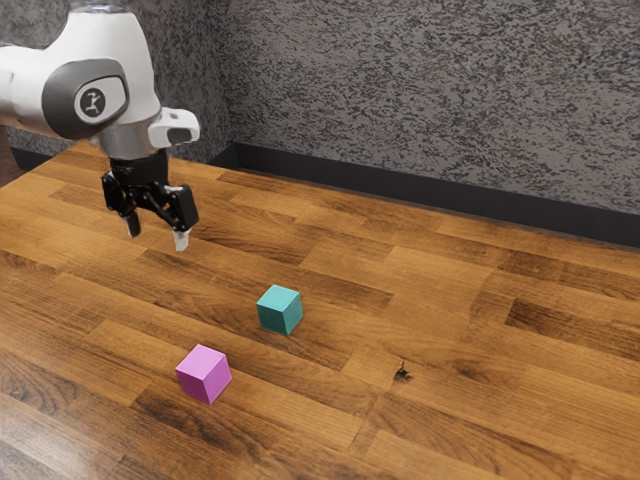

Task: Pick up the blue block with one arm, and put the blue block on the pink block with one arm

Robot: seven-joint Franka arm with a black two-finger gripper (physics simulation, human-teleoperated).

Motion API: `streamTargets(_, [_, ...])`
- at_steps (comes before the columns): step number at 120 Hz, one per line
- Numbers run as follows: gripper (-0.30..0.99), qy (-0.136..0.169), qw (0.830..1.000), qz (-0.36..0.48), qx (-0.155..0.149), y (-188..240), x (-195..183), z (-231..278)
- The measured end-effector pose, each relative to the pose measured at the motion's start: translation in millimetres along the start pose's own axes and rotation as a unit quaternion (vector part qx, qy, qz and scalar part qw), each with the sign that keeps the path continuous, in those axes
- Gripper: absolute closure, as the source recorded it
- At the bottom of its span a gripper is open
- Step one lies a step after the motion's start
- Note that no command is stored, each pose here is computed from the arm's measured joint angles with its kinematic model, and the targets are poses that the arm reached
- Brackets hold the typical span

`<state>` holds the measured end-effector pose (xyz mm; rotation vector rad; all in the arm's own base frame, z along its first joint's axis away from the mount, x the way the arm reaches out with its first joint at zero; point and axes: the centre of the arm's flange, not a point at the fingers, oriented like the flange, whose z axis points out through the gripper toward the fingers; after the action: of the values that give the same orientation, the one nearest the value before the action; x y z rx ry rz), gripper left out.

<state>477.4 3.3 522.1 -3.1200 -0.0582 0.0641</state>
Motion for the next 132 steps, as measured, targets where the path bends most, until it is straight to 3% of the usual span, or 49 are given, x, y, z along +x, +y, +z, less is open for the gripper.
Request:
streamTargets(25, [0.00, 0.022, 1.000, 0.003, 0.000, 2, -19, 62])
streamTargets(57, [0.00, 0.054, 0.998, 0.016, 0.000, 18, 18, 85])
streamTargets(132, [0.00, 0.048, 0.998, 0.047, -0.017, 68, 84, 141])
